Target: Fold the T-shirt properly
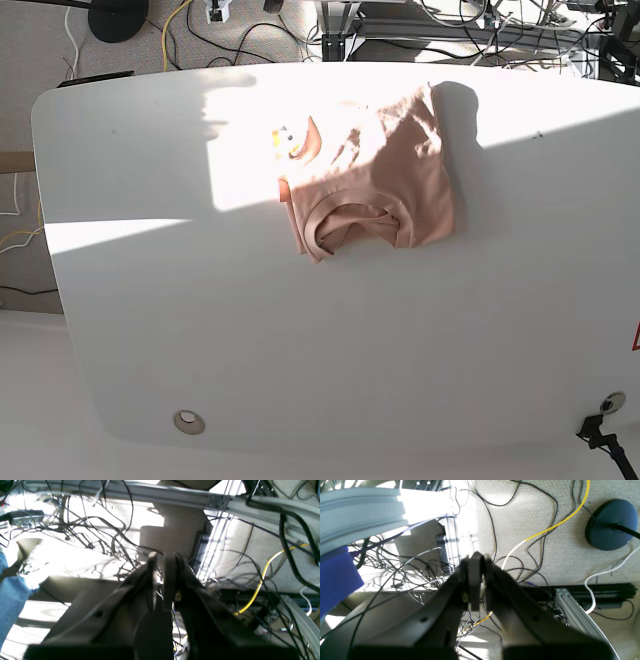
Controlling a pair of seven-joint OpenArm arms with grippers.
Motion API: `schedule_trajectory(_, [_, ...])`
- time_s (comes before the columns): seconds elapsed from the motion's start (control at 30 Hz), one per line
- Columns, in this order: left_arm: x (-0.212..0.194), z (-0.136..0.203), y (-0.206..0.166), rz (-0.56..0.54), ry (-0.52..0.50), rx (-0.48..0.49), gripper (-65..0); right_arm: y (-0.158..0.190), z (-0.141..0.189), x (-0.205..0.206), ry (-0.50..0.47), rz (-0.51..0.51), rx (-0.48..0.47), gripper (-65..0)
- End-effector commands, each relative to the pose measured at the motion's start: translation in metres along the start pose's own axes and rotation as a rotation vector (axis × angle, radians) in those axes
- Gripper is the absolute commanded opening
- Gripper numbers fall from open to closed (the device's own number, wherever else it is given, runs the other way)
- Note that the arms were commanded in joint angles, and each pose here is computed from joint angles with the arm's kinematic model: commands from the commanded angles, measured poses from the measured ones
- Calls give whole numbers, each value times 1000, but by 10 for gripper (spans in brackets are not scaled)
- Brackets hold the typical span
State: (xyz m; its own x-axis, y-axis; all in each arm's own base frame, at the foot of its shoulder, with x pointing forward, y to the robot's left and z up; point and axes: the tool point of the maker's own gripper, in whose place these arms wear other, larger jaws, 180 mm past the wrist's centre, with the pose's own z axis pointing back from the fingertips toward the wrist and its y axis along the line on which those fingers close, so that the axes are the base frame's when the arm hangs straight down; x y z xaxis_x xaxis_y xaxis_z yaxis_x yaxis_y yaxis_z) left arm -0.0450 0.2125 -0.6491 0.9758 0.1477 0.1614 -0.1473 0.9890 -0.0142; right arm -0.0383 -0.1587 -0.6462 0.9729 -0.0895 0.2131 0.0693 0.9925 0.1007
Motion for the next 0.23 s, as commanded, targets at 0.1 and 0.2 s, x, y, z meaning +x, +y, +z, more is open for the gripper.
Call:
schedule_trajectory(0.1, [-3, -2, -3, -2, 66, -9, -605, -2, 0, 2, -6, -5, -2, -632])
schedule_trajectory(0.2, [6, -5, -4, -3, 56, -9, -605, -1, -3, 9, -16, -4, -1, -632])
